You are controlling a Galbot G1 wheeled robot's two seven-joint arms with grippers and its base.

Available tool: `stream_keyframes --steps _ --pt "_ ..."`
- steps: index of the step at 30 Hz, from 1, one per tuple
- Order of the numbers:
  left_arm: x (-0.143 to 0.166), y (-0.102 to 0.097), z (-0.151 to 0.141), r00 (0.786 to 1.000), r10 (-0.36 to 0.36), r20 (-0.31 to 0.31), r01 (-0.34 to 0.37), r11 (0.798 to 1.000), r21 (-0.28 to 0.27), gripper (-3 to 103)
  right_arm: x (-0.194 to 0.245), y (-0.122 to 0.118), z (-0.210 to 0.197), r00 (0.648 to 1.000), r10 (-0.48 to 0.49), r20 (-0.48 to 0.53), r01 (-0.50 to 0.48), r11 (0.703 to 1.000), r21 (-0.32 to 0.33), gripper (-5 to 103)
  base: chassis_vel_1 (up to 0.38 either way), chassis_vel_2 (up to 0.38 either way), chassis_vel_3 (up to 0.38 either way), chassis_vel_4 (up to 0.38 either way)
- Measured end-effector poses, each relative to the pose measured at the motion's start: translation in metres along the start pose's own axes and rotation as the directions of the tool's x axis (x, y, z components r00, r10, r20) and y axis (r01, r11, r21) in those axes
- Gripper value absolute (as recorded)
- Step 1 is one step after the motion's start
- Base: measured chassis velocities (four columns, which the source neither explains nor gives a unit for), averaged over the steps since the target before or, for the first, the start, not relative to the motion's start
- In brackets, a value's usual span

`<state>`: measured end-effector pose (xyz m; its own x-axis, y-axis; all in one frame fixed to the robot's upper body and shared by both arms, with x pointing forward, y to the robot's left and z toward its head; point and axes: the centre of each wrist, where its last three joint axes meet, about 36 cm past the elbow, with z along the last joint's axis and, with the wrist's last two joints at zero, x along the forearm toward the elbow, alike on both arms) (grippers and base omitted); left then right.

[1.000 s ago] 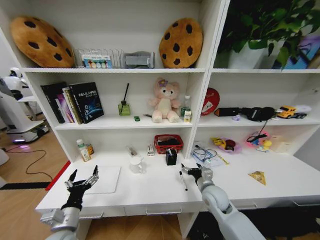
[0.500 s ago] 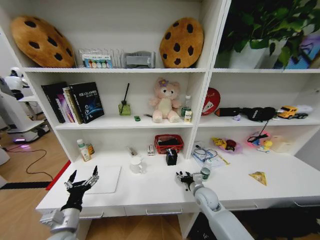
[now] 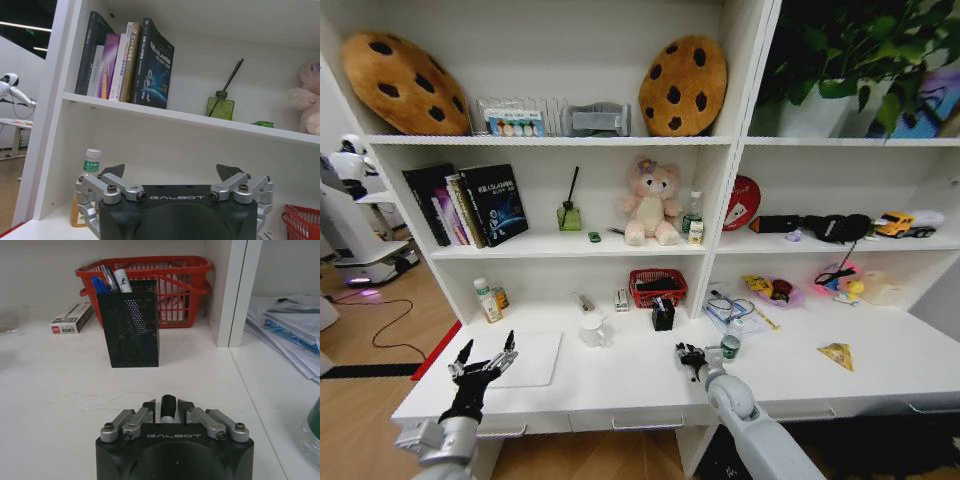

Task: Organize the objects on the table.

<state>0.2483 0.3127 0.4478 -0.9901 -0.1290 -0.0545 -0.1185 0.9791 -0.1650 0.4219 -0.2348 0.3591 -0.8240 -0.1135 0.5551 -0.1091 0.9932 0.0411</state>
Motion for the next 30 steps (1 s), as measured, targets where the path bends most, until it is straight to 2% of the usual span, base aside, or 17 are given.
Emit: stream_keyframes --steps 4,6,8,10,11,12,13,14,15,16,17,18,20,21,24,25,30 --pt "0.0 0.001 0.0 1.0 0.0 -0.001 0.0 1.0 0.0 100 0.001 0.001 -0.001 1.0 -0.006 0.007 0.006 1.0 0.007 13 0.0 0.0 0.0 0.0" --pt "0.0 0.001 0.0 1.0 0.0 -0.001 0.0 1.0 0.0 100 0.002 0.001 -0.002 1.0 -0.01 0.019 0.01 1.0 0.012 13 0.0 0.0 0.0 0.0" --pt "0.0 0.002 0.0 1.0 -0.002 -0.003 0.002 1.0 0.0 100 0.004 0.0 -0.005 0.997 -0.018 0.071 0.016 1.0 0.023 13 0.0 0.0 0.0 0.0" --pt "0.0 0.003 0.001 1.0 -0.004 -0.005 0.004 1.0 0.0 100 0.008 -0.003 -0.018 0.981 -0.039 0.19 0.031 0.998 0.047 13 0.0 0.0 0.0 0.0" --pt "0.0 0.003 0.001 1.0 -0.004 -0.005 0.004 1.0 0.0 100 0.008 -0.003 -0.018 0.981 -0.039 0.19 0.031 0.998 0.047 13 0.0 0.0 0.0 0.0" --pt "0.0 0.003 0.001 1.0 -0.004 -0.006 0.004 1.0 0.0 100 0.009 -0.004 -0.028 0.966 -0.052 0.252 0.039 0.997 0.059 13 0.0 0.0 0.0 0.0" --pt "0.0 0.004 0.001 1.0 -0.005 -0.006 0.005 1.0 0.0 100 0.008 -0.005 -0.047 0.928 -0.071 0.366 0.043 0.996 0.083 13 0.0 0.0 0.0 0.0" --pt "0.0 0.004 0.001 1.0 -0.005 -0.007 0.005 1.0 -0.001 100 0.006 -0.005 -0.057 0.903 -0.081 0.422 0.043 0.994 0.098 13 0.0 0.0 0.0 0.0" --pt "0.0 0.004 0.001 1.0 -0.005 -0.007 0.005 1.0 -0.001 100 0.006 -0.005 -0.057 0.903 -0.081 0.422 0.043 0.994 0.098 13 0.0 0.0 0.0 0.0" --pt "-0.001 0.004 0.002 1.0 -0.005 -0.006 0.005 1.0 -0.001 100 -0.006 -0.005 -0.072 0.86 -0.098 0.501 0.035 0.99 0.133 13 0.0 0.0 0.0 0.0" --pt "-0.001 0.004 0.002 1.0 -0.004 -0.006 0.004 1.0 -0.001 100 -0.017 -0.005 -0.078 0.836 -0.107 0.538 0.028 0.988 0.154 13 0.0 0.0 0.0 0.0" --pt "-0.001 0.004 0.002 1.0 -0.004 -0.006 0.004 1.0 -0.001 100 -0.017 -0.005 -0.078 0.836 -0.107 0.538 0.028 0.988 0.154 13 0.0 0.0 0.0 0.0" --pt "-0.002 0.002 0.002 1.0 0.001 -0.005 -0.001 1.0 0.0 100 -0.066 0.001 -0.1 0.759 -0.156 0.633 0.025 0.977 0.211 13 0.0 0.0 0.0 0.0" --pt "-0.002 0.002 0.002 1.0 0.002 -0.006 -0.002 1.0 0.0 100 -0.079 0.004 -0.106 0.744 -0.171 0.646 0.033 0.975 0.22 13 0.0 0.0 0.0 0.0" --pt "-0.003 0.001 0.003 1.0 0.004 -0.008 -0.004 1.0 -0.001 100 -0.094 0.008 -0.112 0.73 -0.188 0.657 0.044 0.972 0.23 13 0.0 0.0 0.0 0.0" --pt "-0.004 0.001 0.004 1.0 0.004 -0.01 -0.004 1.0 -0.004 100 -0.121 0.014 -0.114 0.721 -0.217 0.658 0.054 0.965 0.258 13 0.0 0.0 0.0 0.0" --pt "-0.004 0.001 0.004 1.0 0.004 -0.014 -0.004 1.0 -0.008 100 -0.146 0.021 -0.103 0.743 -0.239 0.625 0.063 0.955 0.29 13 0.0 0.0 0.0 0.0"
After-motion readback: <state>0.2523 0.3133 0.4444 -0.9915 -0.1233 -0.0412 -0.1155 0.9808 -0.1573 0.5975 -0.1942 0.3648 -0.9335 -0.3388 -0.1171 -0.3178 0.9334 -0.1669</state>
